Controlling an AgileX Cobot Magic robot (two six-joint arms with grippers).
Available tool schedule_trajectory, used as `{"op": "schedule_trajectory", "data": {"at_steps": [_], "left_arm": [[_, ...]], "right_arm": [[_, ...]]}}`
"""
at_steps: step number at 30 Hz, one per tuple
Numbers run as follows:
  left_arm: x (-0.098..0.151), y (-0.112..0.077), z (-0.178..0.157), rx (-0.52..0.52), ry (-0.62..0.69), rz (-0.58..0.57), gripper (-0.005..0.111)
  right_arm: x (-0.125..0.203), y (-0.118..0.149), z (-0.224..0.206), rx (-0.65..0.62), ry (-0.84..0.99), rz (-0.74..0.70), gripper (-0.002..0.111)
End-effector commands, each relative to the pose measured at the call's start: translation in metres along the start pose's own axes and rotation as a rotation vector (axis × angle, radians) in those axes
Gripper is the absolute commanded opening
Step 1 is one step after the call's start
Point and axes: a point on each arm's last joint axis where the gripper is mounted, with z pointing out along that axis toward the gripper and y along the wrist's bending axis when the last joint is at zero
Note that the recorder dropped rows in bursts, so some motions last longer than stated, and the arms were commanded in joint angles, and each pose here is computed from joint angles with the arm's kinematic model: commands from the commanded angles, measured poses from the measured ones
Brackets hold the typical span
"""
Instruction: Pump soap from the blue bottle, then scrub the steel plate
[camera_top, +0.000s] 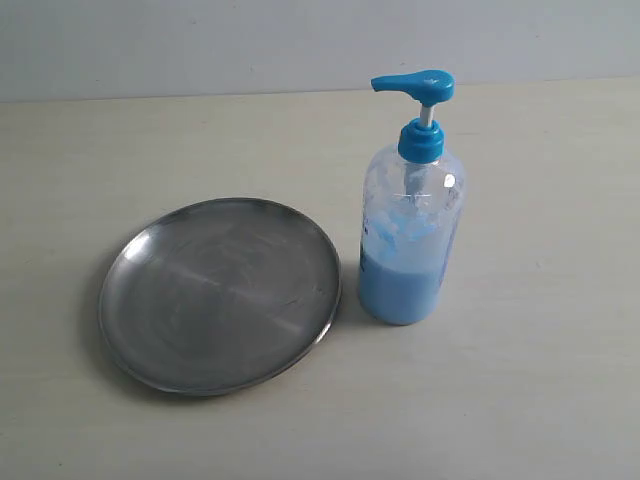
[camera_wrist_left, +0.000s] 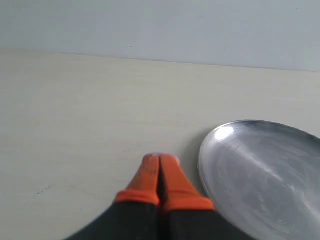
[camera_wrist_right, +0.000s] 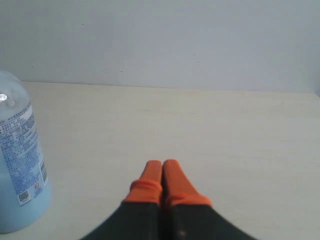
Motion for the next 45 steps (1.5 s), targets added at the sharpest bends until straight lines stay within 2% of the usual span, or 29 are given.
{"op": "schedule_trajectory", "data": {"at_steps": [1, 36, 45], "left_arm": [[0.000, 0.000, 0.000, -0.001, -0.010, -0.003, 0.000], [0.000, 0.000, 0.000, -0.001, -0.010, -0.003, 0.000], [0.000, 0.000, 0.000, -0.001, -0.010, -0.003, 0.000]], "right_arm": [[0.001, 0.000, 0.000, 0.004, -0.009, -0.006, 0.000], [0.001, -0.001, -0.001, 0.008, 0.017, -0.006, 0.000], [-0.061, -0.004, -0.002, 0.011, -0.012, -0.004, 0.000]]}}
